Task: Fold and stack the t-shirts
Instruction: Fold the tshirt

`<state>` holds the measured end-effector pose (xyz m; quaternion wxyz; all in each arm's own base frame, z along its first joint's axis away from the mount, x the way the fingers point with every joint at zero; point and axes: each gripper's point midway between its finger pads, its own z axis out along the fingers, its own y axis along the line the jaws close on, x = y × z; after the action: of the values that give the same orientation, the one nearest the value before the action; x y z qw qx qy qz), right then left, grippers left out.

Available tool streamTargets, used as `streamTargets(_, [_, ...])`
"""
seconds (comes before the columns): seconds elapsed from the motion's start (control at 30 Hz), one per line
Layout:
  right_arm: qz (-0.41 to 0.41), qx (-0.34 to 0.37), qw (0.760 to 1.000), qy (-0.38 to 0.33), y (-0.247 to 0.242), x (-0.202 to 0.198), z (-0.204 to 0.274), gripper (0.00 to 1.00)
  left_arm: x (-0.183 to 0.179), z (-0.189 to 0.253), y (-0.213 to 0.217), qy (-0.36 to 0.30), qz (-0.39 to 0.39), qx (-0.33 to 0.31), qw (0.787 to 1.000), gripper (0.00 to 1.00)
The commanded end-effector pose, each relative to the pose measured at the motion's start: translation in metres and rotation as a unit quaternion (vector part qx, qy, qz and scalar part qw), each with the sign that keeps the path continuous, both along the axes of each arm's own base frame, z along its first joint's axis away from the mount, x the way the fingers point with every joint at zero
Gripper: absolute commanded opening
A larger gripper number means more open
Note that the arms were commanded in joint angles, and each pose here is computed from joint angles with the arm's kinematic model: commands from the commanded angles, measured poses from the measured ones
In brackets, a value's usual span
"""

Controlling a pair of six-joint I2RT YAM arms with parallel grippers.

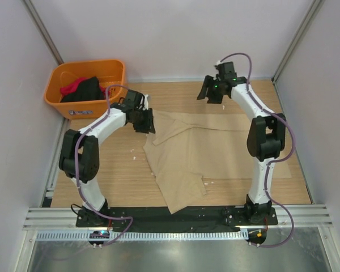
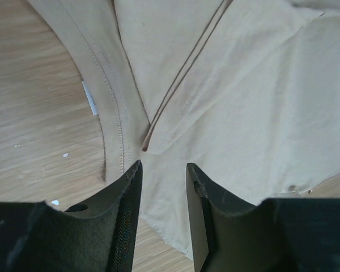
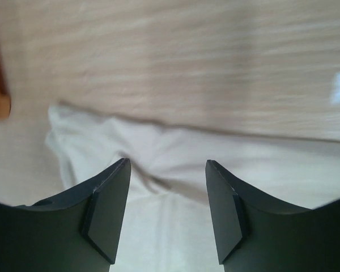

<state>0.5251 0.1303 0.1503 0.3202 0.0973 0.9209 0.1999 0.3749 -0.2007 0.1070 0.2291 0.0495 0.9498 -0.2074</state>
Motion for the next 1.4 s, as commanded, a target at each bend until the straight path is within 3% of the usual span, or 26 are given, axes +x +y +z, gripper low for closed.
streamTargets(0.0, [0.066,0.038,0.997,0.019,0.054,-0.023,-0.009,0.61,0.001,-0.012,-0.014,0.018,-0.005,-0.038,0.999,0.38])
streamTargets(0.3, [0.182,0.02,0.982,0.057,0.114,-0.038,-0.056,0.66,0.002,-0.048,-0.015,0.06,0.011,-0.028,0.998,0.45])
streamTargets(0.6, [0.211,0.045,0.973,0.077,0.14,-0.037,-0.087,0.62,-0.006,-0.062,-0.015,0.087,0.02,-0.028,0.996,0.45])
streamTargets(0.67, [0.214,0.044,0.973,0.079,0.143,-0.039,-0.089,0.6,-0.007,-0.063,-0.017,0.093,0.019,-0.03,0.995,0.4])
streamTargets(0.93, [0.205,0.041,0.976,0.061,0.142,-0.036,-0.073,0.58,-0.013,-0.072,-0.02,0.107,0.014,-0.027,0.994,0.37])
streamTargets(1.1, [0.194,0.055,0.978,0.055,0.145,-0.033,-0.062,0.57,-0.012,-0.075,-0.019,0.109,0.015,-0.022,0.994,0.24])
streamTargets(1.23, [0.185,0.054,0.98,0.057,0.143,-0.034,-0.059,0.56,-0.011,-0.06,-0.017,0.098,0.016,-0.019,0.995,0.0])
streamTargets(1.37, [0.175,0.052,0.981,0.065,0.14,-0.038,-0.064,0.55,-0.013,-0.037,-0.012,0.08,0.016,-0.016,0.997,0.0])
